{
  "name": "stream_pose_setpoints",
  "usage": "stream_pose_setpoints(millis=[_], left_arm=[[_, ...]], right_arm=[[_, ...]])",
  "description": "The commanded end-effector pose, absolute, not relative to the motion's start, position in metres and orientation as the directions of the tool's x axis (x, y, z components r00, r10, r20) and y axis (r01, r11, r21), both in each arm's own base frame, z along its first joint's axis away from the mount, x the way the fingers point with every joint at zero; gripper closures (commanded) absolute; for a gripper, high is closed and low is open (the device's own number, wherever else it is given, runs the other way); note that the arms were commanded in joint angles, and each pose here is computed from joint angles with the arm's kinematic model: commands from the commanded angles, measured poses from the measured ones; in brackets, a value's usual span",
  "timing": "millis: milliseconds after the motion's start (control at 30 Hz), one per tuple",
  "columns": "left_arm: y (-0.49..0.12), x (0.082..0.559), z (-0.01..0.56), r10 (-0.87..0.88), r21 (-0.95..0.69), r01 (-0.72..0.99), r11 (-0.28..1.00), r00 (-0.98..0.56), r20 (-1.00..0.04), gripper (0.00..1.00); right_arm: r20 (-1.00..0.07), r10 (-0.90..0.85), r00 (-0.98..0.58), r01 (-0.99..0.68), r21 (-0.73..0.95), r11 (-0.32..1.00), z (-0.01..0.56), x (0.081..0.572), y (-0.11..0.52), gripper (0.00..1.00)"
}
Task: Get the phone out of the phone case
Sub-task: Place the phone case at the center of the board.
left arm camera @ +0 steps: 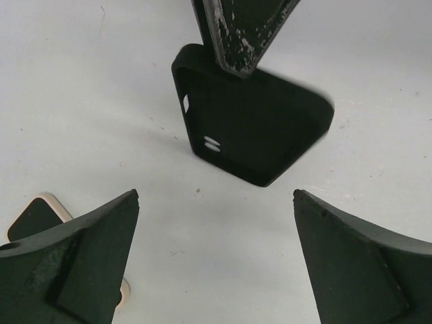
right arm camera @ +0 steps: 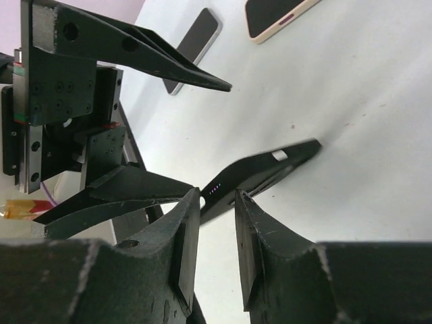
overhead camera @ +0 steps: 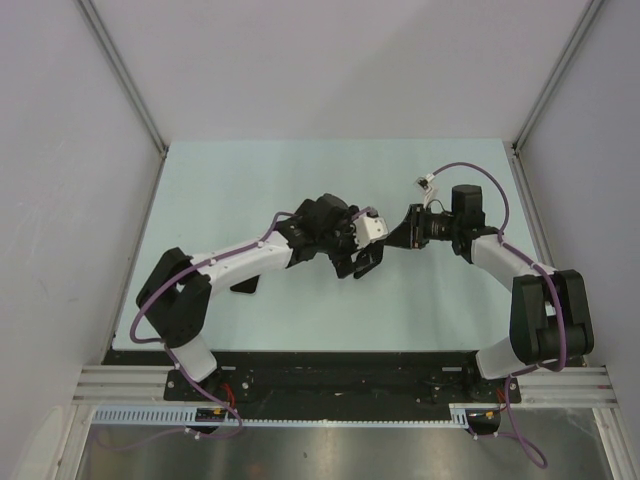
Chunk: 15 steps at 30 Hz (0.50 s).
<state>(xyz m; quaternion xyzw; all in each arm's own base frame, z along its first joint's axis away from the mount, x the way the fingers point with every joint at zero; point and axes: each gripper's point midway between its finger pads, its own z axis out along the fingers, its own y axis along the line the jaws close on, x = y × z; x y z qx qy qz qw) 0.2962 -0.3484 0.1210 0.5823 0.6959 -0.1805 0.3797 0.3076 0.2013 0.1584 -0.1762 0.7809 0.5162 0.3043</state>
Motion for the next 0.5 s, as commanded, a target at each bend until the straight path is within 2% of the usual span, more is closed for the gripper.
stream_pose_setpoints(millis=[0, 300, 467], left_arm=[[-0.351, 0.306, 0.126, 0.65, 0.193, 0.938, 0.287, -0.043, -0.759, 0.0], [-0.359, 0.31, 0.122, 0.643, 0.171, 0.943, 0.286, -0.057, -0.764, 0.0], [-0.36, 0.31, 0.122, 0.641, 0.165, 0.943, 0.288, -0.062, -0.765, 0.0]], right_arm=[[-0.698, 0.052, -0.714, -0.599, 0.648, 0.471, 0.157, 0.326, 0.196, 0.68], [-0.68, 0.061, -0.731, -0.575, 0.662, 0.482, 0.151, 0.328, 0.191, 0.67], [-0.671, 0.044, -0.741, -0.569, 0.661, 0.488, 0.141, 0.328, 0.191, 0.7]])
